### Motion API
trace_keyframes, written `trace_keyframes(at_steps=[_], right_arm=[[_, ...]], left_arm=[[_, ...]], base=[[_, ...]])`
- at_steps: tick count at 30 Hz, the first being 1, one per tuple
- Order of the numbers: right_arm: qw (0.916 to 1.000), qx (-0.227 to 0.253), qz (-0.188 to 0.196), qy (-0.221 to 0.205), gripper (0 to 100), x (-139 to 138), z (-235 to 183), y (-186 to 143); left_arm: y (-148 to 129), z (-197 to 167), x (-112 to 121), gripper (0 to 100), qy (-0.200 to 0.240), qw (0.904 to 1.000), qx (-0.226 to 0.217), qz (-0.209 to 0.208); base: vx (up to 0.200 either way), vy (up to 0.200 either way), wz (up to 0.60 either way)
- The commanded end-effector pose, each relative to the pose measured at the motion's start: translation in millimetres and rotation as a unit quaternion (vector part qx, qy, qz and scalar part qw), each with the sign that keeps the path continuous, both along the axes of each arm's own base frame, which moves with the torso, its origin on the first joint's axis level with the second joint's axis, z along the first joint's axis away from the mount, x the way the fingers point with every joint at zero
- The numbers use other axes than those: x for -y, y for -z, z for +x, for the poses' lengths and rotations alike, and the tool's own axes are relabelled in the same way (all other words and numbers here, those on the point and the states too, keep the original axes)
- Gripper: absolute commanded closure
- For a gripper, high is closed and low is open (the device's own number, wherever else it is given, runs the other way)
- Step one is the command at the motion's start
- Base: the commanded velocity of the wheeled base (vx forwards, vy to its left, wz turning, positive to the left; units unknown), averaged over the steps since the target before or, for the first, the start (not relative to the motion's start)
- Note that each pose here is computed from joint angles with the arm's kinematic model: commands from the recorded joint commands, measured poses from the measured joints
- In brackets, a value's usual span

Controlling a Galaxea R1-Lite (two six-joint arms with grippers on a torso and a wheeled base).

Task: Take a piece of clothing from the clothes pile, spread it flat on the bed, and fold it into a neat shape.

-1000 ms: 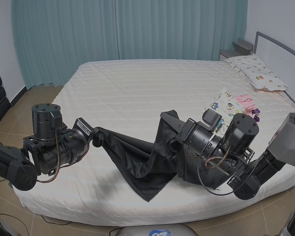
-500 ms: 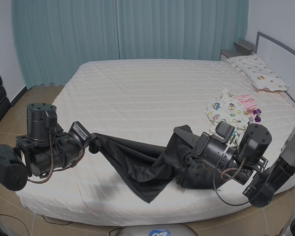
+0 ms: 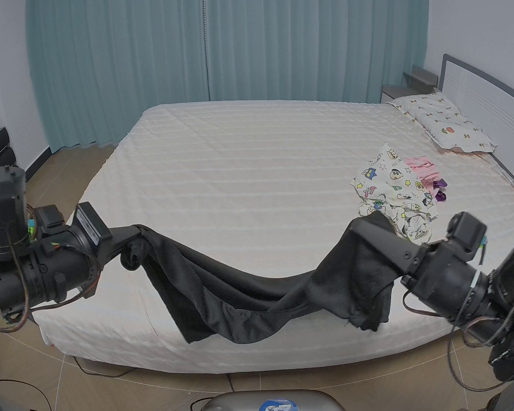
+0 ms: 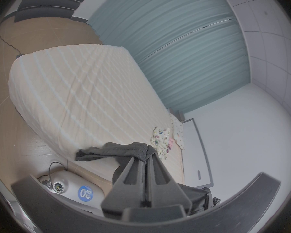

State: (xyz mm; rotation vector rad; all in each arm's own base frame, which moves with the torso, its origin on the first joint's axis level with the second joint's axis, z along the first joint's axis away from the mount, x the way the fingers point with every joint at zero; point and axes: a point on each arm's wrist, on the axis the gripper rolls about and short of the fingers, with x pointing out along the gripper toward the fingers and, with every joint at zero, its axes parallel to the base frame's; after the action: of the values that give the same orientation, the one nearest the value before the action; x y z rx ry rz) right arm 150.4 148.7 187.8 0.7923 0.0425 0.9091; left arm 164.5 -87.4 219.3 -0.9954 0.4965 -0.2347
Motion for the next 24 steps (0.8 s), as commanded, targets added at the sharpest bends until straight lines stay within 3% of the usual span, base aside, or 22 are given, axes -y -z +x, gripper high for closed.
trace_keyframes(at_steps=[1,4,5,8,10,13,18,24], right_arm=[[0.9884,0.114,0.100,-0.005,100,34.3,-39.4,-76.8],[0.9870,0.121,0.106,0.005,100,41.2,-40.4,-102.8],[0.9860,0.125,0.108,0.027,100,46.2,-31.7,-121.9],[0.9815,0.131,0.131,0.050,100,56.9,-10.1,-161.1],[0.9832,0.109,0.133,0.061,100,60.8,13.6,-174.2],[0.9905,0.041,0.098,0.088,100,54.2,79.1,-161.1],[0.9910,-0.016,0.057,0.120,100,40.3,158.1,-118.2],[0.9891,-0.011,0.016,0.146,100,27.7,212.9,-78.0]], left_arm=[[-41.0,-30.4,-17.9,100,0.007,0.9957,0.080,-0.046],[-50.6,-26.9,-23.1,100,-0.003,0.9941,0.094,-0.053],[-57.7,-21.6,-24.2,100,-0.008,0.9932,0.101,-0.057],[-61.2,1.3,-22.4,100,-0.029,0.9941,0.090,-0.053],[-59.7,18.6,-20.8,100,-0.041,0.9950,0.078,-0.048],[-47.7,52.9,-13.7,100,-0.058,0.9966,0.033,-0.049],[-17.7,102.3,0.7,100,-0.076,0.9943,-0.040,-0.064],[-0.3,132.3,5.6,100,-0.086,0.9928,-0.064,-0.055]], base=[[0.000,0.000,0.00],[0.000,0.000,0.00],[0.000,0.000,0.00],[0.000,0.000,0.00],[0.000,0.000,0.00],[0.000,0.000,0.00],[0.000,0.000,0.00],[0.167,0.000,0.00]])
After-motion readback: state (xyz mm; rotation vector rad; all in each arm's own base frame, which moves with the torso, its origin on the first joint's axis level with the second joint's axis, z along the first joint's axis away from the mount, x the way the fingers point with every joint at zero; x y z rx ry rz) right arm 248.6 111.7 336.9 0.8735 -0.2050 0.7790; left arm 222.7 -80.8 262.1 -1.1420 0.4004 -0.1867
